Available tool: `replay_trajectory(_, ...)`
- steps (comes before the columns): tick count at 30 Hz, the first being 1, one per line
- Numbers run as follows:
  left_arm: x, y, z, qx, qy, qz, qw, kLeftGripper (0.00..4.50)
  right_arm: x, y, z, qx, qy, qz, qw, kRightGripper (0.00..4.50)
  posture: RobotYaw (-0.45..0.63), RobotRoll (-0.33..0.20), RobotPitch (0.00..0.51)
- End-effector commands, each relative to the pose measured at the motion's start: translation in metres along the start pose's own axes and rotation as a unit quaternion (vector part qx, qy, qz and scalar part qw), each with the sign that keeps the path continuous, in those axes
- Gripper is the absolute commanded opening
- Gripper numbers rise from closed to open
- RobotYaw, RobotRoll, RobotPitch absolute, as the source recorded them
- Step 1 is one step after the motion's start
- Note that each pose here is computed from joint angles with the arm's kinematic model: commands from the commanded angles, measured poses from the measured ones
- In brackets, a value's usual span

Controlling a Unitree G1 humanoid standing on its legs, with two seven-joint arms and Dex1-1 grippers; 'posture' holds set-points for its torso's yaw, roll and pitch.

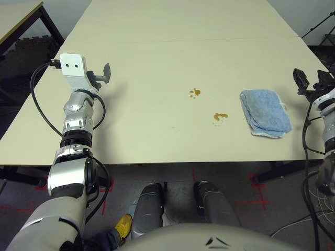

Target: Wipe the water off the table with a rag.

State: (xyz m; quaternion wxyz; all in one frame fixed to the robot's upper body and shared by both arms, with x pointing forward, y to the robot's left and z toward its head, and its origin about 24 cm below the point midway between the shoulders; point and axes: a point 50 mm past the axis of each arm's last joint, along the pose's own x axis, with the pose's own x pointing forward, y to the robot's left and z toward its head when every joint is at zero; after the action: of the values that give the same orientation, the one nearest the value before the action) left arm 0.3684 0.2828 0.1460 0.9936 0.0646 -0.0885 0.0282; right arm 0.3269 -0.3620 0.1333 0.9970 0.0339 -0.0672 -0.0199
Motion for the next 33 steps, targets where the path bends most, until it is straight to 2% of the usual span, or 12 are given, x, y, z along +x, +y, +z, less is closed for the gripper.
replay_trajectory(1, -0.001, -0.001, -0.005, 0.001, 0.012, 0.000, 1.000, 4.50, -0.003, -0.002, -0.001, 0.001, -0.002, -0.005, 1.000, 4.48, -0.10, 0.000, 0.137)
replay_trajectory(10, 0.000, -0.003, -0.005, -0.002, 0.012, -0.002, 1.000, 4.50, -0.002, -0.003, 0.002, -0.003, -0.003, -0.006, 1.000, 4.48, -0.10, 0.000, 0.144)
replay_trajectory(17, -0.002, 0.009, -0.002, 0.005, 0.012, 0.007, 1.000, 4.50, 0.001, 0.000, 0.001, 0.004, -0.006, -0.006, 1.000, 4.48, -0.09, 0.000, 0.121)
replay_trajectory(22, 0.003, -0.002, -0.001, 0.003, 0.010, -0.013, 1.000, 4.50, -0.001, -0.010, 0.013, 0.010, -0.017, -0.013, 1.000, 4.48, -0.10, 0.000, 0.125)
replay_trajectory(25, 0.005, -0.002, 0.002, 0.000, 0.007, -0.013, 1.000, 4.50, -0.005, -0.016, 0.017, 0.016, -0.022, -0.021, 0.999, 4.48, -0.11, 0.000, 0.130)
replay_trajectory(33, 0.007, -0.005, 0.002, 0.001, 0.011, -0.026, 1.000, 4.50, -0.008, -0.017, 0.015, 0.018, -0.020, -0.013, 1.000, 4.48, -0.12, 0.000, 0.133)
